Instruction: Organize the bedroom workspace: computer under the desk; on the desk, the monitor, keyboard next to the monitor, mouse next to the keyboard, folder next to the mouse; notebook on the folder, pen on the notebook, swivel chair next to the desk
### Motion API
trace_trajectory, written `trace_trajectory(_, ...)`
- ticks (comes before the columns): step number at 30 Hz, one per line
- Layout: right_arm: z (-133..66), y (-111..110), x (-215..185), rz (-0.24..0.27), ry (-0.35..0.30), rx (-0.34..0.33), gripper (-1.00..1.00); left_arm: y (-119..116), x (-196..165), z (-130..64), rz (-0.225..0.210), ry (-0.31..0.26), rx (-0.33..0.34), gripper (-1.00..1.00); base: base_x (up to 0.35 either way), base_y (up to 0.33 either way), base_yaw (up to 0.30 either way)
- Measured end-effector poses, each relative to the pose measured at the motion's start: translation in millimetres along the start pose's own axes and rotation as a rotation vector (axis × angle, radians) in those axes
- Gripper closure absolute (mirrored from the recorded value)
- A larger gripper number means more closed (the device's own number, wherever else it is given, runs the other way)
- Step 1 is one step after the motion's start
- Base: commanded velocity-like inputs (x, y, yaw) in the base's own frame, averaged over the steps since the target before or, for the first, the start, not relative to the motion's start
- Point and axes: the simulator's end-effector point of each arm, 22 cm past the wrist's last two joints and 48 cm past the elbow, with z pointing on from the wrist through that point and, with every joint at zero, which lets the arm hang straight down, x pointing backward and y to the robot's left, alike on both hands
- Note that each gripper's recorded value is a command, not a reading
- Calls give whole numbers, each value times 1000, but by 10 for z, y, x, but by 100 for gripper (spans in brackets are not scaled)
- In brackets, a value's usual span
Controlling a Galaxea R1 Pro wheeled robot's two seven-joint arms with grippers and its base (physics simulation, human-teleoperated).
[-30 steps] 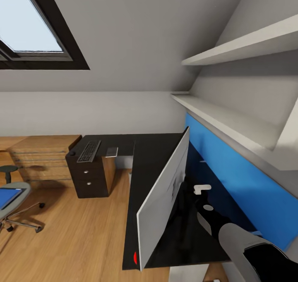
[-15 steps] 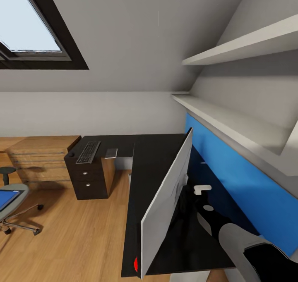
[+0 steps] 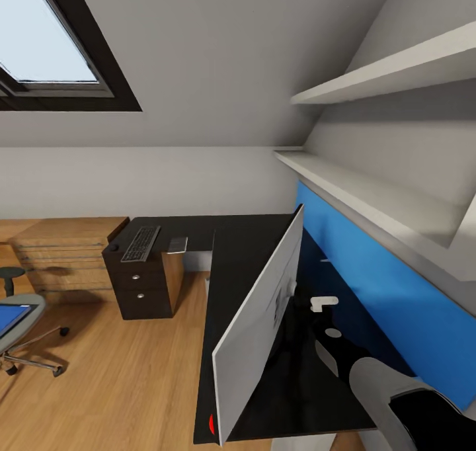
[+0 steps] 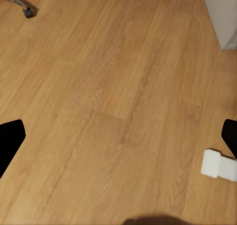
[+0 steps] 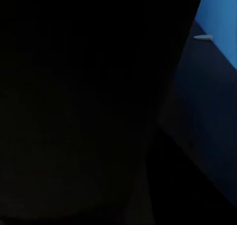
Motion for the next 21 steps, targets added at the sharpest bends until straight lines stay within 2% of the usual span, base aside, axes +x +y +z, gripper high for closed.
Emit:
trace_trajectory(8, 20, 4, 18, 0, 1, -1, 100, -7, -7, 25, -12, 0, -3, -100, 0, 0, 0)
trace_trajectory(21, 21, 6, 18, 0, 1, -2, 100, 99, 72, 31, -1, 15, -22, -100, 0, -5, 0)
